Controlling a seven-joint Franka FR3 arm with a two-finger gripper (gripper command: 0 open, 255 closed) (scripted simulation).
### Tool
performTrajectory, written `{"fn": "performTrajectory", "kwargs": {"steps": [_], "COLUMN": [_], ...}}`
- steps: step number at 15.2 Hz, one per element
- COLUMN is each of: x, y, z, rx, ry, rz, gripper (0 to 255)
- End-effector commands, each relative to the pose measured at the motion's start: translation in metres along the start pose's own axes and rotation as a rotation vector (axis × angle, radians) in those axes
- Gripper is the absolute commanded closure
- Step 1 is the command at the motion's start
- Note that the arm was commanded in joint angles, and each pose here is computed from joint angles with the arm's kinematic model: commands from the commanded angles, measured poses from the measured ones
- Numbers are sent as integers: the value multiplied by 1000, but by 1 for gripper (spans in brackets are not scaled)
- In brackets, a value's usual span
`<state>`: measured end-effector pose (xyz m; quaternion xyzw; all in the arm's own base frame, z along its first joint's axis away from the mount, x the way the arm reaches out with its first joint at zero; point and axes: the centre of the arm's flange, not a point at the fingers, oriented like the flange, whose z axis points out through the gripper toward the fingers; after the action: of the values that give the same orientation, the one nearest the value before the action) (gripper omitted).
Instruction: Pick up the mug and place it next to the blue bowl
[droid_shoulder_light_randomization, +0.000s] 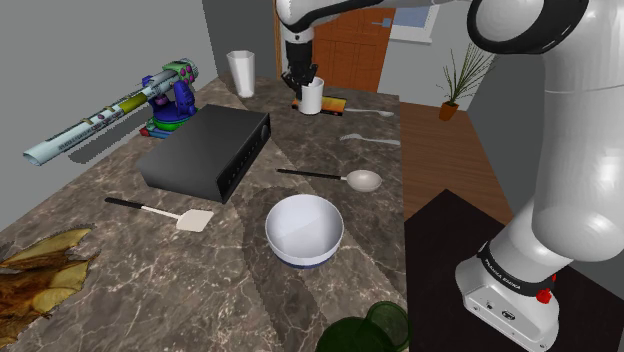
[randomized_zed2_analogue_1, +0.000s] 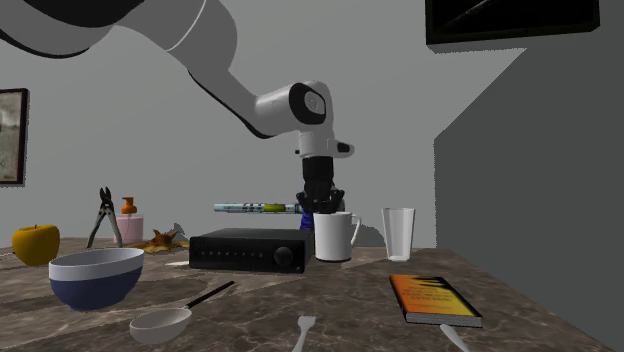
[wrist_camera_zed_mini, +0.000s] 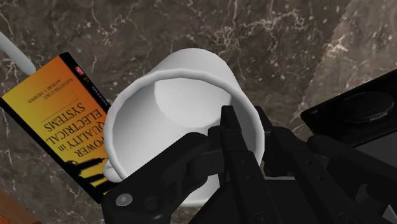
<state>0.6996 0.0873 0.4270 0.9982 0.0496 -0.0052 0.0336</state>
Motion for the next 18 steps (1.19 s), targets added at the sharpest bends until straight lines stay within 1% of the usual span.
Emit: {"fn": "performTrajectory", "kwargs": {"steps": [1, 17, 18], "x": [0, -1, -7], "y": [-1, 5, -7], "z": [-11, -94, -94], "rx": [0, 0, 0], "ry": [0, 0, 0], "rz": [0, 0, 0], "gripper": [255, 255, 255]}}
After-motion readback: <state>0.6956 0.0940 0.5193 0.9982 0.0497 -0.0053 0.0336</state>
